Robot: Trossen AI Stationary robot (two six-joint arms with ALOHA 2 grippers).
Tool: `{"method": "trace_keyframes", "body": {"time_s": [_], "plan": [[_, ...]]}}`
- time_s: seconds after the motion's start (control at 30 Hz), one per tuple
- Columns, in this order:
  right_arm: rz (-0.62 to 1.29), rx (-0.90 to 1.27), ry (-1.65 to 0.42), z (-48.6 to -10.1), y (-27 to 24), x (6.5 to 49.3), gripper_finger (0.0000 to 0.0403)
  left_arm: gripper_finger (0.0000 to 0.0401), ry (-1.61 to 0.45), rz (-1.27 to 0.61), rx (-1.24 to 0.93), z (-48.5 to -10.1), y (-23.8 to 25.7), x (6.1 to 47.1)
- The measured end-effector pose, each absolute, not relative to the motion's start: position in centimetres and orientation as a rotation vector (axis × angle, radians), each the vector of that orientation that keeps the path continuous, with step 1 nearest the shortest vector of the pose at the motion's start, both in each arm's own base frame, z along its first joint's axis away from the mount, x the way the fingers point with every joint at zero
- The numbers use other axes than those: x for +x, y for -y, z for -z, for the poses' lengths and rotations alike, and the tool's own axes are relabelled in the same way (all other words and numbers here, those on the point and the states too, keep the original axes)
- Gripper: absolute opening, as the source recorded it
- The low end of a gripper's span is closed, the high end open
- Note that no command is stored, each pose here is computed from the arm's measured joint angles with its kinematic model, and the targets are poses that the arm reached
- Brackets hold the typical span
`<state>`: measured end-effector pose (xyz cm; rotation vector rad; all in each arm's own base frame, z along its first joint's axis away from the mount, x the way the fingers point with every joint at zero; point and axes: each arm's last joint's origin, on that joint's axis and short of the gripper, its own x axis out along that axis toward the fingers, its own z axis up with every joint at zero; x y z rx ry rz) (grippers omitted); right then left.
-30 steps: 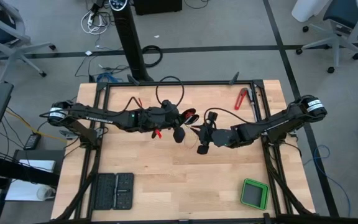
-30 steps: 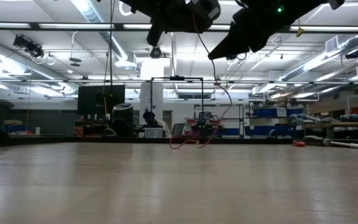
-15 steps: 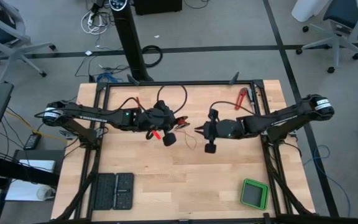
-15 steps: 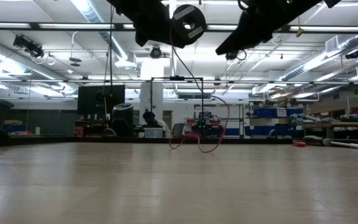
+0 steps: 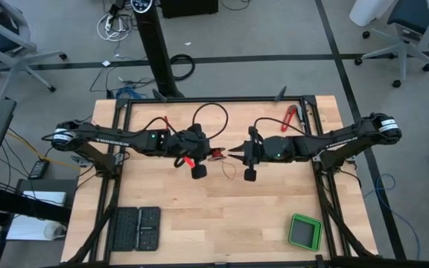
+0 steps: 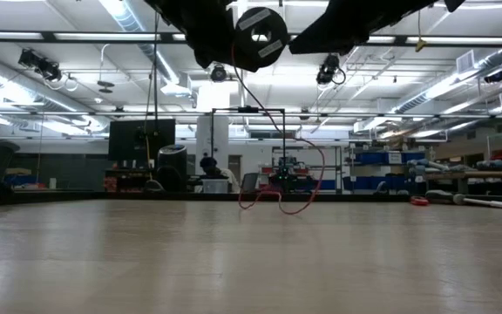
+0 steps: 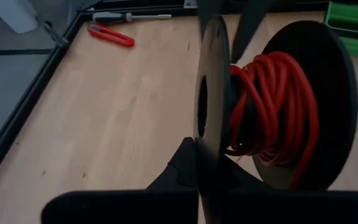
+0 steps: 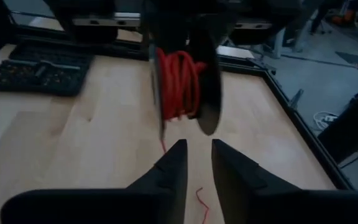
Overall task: Coil cords
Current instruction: Coil the red wire onto the black spool
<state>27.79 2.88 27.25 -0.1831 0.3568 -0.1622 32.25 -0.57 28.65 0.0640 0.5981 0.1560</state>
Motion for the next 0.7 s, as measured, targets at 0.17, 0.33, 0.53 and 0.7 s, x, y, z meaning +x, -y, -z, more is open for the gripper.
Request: {"method": "trace_keyframes", "body": {"time_s": [0.17,0.33,0.53,0.7], "plan": [[0.105,-0.152,-0.301,-27.8,-2.7,28.0,0.0101,0.0001,-0.596,-0.147,0.063,-28.7,0.6,32.3],[0.1,-0.167,-0.266,-28.1,-2.5,28.1,0.0112,0.0001,-0.592,-0.144,0.065,-28.7,0.7,32.3],[0.07,-0.155,-0.193,-28.8,-2.2,28.4,0.0105,0.0001,-0.539,-0.141,0.062,-29.1,0.8,32.6],[0.059,-0.153,-0.185,-28.8,-1.8,28.4,0.0092,0.0001,-0.514,-0.143,0.059,-29.3,0.8,32.7]]}}
